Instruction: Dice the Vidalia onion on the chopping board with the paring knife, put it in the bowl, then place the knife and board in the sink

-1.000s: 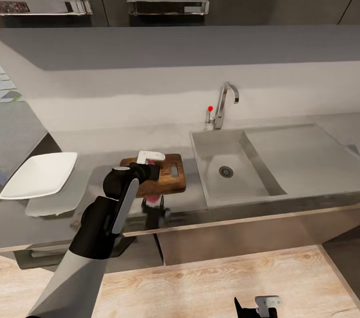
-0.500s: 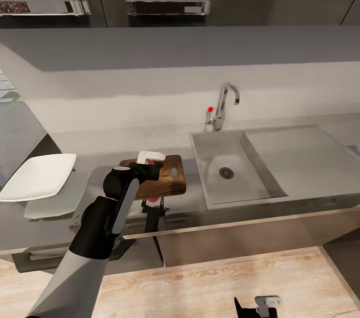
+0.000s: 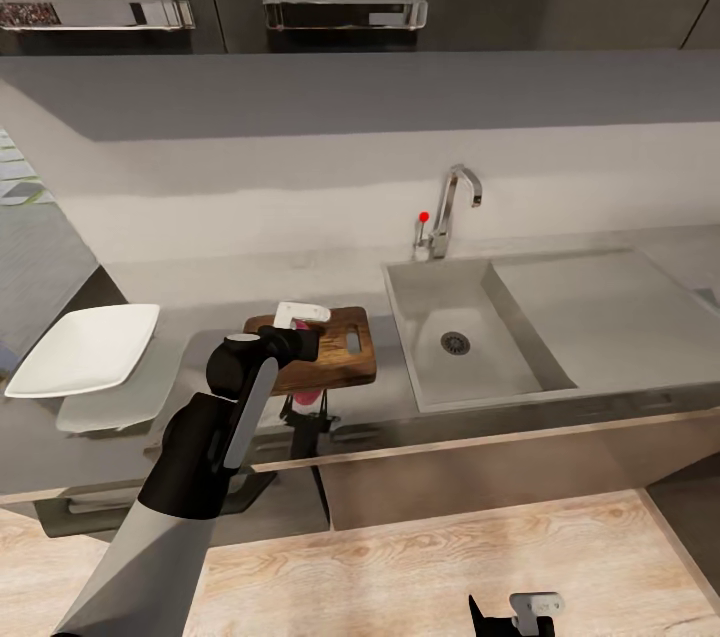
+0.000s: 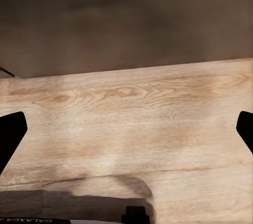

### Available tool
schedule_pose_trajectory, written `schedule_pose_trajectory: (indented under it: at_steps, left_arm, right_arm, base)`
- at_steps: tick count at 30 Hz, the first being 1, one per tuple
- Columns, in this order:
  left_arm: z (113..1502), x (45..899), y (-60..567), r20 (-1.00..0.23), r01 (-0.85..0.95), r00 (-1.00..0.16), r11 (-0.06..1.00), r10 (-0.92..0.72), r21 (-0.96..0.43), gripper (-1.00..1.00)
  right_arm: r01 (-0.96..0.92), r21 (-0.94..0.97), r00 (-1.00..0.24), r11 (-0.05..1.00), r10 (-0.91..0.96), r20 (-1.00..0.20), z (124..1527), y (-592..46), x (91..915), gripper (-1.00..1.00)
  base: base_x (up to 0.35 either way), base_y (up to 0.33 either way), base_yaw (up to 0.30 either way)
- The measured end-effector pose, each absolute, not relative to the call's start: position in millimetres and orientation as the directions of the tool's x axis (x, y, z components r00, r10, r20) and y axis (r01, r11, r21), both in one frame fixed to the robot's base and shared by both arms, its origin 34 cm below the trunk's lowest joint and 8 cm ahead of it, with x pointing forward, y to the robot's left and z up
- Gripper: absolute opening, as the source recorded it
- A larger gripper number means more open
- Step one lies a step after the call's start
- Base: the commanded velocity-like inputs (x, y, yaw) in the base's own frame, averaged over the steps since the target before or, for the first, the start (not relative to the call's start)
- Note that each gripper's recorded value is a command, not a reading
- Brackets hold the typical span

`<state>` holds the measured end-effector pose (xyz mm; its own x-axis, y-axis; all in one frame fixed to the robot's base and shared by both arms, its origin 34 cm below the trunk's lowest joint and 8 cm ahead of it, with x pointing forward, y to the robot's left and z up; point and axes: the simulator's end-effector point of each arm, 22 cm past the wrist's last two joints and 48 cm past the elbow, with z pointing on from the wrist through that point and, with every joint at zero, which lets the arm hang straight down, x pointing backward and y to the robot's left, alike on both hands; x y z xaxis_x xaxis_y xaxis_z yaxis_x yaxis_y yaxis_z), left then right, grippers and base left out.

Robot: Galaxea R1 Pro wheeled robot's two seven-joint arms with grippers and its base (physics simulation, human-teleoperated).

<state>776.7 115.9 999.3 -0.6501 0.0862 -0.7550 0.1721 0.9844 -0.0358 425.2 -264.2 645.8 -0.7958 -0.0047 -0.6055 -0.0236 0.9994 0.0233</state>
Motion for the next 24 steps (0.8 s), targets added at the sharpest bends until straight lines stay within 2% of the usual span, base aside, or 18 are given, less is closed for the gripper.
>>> schedule_pose_trajectory:
  at_steps: [24]
  left_arm:
    - [987,777,116,-0.742,0.172,-0.665,0.984,0.086,-0.039,-1.0]
  right_arm:
    - [-0.023,0.024,-0.807,0.999,-0.005,-0.591,640,-264,419,1.0]
  base:
    - [0.0,0.0,0.0]
